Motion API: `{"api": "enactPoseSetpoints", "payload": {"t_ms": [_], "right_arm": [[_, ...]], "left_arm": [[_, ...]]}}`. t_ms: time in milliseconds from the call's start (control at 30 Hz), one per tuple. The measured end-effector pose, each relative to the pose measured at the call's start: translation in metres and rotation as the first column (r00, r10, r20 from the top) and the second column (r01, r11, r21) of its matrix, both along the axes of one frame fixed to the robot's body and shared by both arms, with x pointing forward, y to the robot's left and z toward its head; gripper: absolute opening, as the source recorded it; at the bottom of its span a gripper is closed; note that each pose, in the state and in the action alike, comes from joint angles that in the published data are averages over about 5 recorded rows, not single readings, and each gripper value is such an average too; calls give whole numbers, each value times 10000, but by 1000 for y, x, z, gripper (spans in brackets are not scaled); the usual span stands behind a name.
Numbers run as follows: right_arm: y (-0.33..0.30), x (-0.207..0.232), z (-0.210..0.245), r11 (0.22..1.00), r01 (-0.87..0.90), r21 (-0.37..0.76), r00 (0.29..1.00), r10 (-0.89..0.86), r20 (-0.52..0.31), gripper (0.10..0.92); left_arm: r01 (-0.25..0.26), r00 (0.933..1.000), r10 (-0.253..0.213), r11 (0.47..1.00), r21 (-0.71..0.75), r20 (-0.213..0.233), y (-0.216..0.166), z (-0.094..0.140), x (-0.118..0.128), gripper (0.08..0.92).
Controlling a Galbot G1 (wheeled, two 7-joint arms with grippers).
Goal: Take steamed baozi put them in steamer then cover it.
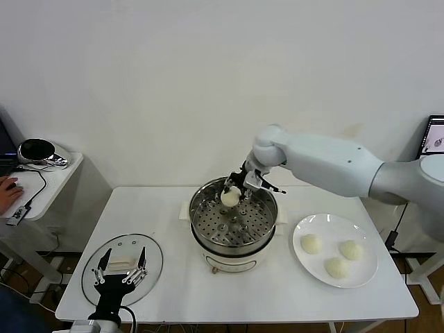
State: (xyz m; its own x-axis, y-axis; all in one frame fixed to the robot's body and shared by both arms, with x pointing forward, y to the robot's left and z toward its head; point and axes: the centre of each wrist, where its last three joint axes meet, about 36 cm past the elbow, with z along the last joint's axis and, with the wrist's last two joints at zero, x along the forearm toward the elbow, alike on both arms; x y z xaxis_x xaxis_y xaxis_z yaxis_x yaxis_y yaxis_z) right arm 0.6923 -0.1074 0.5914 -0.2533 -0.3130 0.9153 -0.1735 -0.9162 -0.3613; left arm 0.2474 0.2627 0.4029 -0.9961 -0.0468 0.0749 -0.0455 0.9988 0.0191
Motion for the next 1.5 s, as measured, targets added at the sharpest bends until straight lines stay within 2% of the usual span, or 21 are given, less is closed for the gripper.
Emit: {"api": "enactPoseSetpoints", "payload": {"t_ms": [300,467,667,800,1000,1267,1500], "right_arm": [[-7,6,-1,9998,-206,-48,9994,207,265,787],[-18,4,19,9991,358,220,9990,-363,248,821],[-50,-14,59,9645,2542,714,9671,-2541,-111,823],[-81,-35,83,8977,4306,936,9025,-4282,-451,823],[-138,-75,94,7520,6515,1001,7585,-6431,-1054,823],[-198,-119,68,5836,8097,616,5847,-7932,-1703,823],[-223,-135,32,4994,8662,142,4929,-8496,-1877,823]], "left_arm": [[2,10000,-1,10000,-54,88,-2,3,0,823],[18,9999,-17,10000,-69,155,-3,6,1,823],[68,9997,-68,10000,-14,220,-2,10,1,823],[119,9997,-120,9999,44,231,-1,12,2,823],[257,9993,-260,9996,89,283,-2,15,2,823],[329,9990,-332,9994,97,298,-6,16,3,823],[238,9992,-241,9997,109,308,-5,16,3,823]]}}
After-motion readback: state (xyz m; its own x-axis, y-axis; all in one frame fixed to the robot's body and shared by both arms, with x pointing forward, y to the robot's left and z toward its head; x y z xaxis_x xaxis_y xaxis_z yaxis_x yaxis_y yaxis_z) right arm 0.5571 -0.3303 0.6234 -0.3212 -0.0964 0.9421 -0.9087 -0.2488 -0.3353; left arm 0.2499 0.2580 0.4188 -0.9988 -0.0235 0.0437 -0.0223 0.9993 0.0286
